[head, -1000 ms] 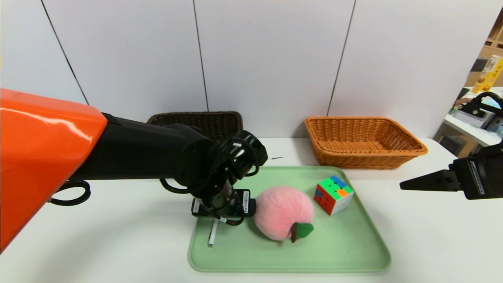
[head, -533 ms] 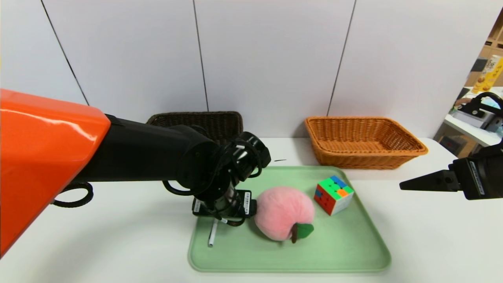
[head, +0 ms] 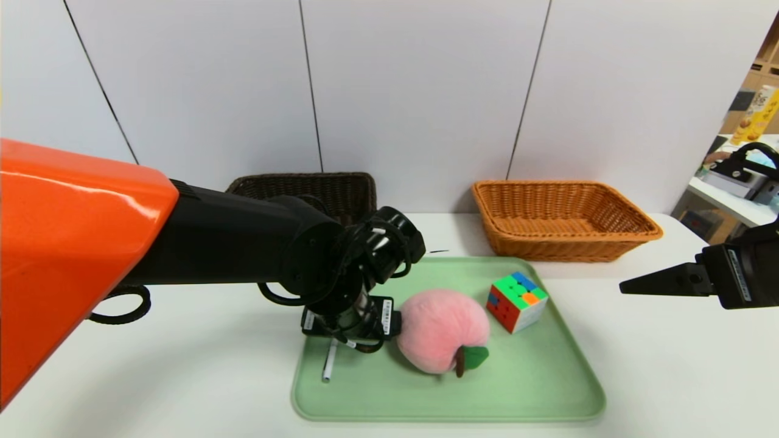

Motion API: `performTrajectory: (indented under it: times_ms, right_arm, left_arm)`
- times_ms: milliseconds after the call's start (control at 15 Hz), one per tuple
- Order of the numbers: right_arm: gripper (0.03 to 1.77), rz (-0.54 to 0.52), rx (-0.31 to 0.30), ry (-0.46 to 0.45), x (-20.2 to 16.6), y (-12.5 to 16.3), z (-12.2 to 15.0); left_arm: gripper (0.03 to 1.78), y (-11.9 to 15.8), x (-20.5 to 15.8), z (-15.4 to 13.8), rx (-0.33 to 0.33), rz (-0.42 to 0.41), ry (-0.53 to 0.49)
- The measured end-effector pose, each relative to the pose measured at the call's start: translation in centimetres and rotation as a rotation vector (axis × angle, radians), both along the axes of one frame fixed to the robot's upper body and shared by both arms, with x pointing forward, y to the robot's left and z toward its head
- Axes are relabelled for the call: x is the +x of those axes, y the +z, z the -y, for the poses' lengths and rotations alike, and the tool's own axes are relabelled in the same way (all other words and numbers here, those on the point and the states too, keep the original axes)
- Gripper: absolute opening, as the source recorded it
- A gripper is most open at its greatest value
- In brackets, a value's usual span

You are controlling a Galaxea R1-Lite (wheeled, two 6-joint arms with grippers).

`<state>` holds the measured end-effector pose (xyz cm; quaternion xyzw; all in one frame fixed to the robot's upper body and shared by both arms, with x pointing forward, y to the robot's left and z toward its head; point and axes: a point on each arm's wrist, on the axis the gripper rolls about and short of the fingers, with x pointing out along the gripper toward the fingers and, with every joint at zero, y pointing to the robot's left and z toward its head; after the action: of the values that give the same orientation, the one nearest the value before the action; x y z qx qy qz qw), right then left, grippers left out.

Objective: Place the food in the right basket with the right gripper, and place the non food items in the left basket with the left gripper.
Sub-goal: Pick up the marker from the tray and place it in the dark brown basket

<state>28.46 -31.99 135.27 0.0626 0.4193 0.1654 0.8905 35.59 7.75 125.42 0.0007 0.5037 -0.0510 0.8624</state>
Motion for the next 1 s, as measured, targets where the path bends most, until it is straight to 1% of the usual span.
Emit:
performTrajectory:
  times_ms: [733, 800, 867, 1000]
  right_arm:
    - [1.7, -0.001, 0.0, -0.005, 0.02, -0.04, 0.12]
    - [1.7, -0.001, 0.001, -0.005, 0.02, -0.03, 0.12]
    - [1.7, 0.001, 0.0, -0.005, 0.03, -0.01, 0.12]
    - [1.7, 0.001, 0.0, -0.005, 0.03, 0.0, 0.12]
  left_arm:
    - [1.69, -0.11, 0.02, 0.0, 0.002, -0.002, 0.001]
    - [1.66, -0.13, 0.03, 0.01, 0.002, -0.002, 0.001]
    - [1.47, -0.12, 0.04, 0.02, 0.001, -0.001, 0.001]
    - [1.15, -0.17, 0.08, 0.06, 0.001, -0.001, 0.001]
